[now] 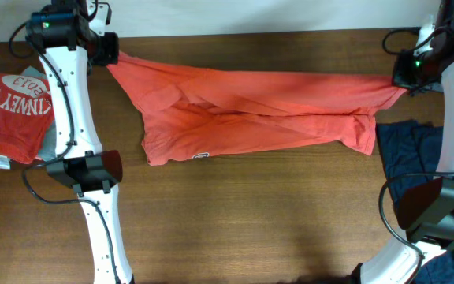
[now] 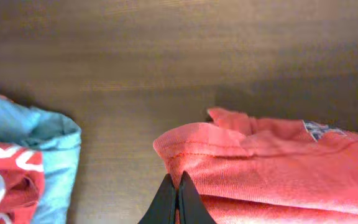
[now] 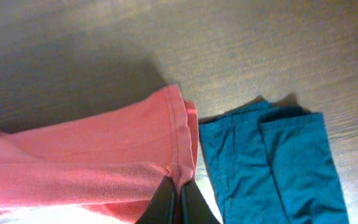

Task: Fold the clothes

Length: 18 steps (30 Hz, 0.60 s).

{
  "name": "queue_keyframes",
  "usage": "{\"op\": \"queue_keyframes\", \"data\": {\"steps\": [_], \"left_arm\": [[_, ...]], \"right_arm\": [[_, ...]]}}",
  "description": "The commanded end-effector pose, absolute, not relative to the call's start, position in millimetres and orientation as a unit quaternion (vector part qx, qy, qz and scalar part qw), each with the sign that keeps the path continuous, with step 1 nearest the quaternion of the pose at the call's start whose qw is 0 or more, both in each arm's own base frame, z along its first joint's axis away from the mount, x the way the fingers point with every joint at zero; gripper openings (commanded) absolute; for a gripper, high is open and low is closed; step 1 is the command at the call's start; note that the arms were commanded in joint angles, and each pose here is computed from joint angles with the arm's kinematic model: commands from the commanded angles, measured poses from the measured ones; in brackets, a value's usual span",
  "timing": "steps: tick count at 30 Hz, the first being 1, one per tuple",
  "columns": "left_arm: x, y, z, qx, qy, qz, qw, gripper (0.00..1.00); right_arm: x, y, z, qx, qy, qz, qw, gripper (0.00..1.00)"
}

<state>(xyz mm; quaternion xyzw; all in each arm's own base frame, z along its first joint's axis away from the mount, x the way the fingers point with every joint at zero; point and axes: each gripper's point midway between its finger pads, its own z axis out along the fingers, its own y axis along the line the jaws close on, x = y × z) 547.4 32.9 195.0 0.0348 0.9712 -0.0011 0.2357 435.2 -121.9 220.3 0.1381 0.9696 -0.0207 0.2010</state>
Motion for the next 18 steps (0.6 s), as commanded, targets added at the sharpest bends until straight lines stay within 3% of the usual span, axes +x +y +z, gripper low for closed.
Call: {"op": "queue_keyframes", "data": {"steps": [1, 8, 13, 18], "left_arm": [[536, 18, 204, 0.055, 0.972, -0.009, 0.228, 0.01], [529, 5, 164, 0.068, 0.983, -0.014, 0.167, 0.01], [528, 5, 109, 0.076, 0.991, -0.019, 0.107, 0.01], [521, 1, 79, 0.079, 0.994, -0.026, 0.064, 0.01]], "right_arm": [[429, -130, 204, 0.151, 0.970, -0.016, 0.187, 0.04], [436, -133, 140, 0.155, 0.971, 0.017, 0.181, 0.04], [425, -125, 83, 0.149, 0.974, 0.038, 0.165, 0.04], [423, -118, 61, 0.148, 0.973, 0.060, 0.168, 0.04]]}}
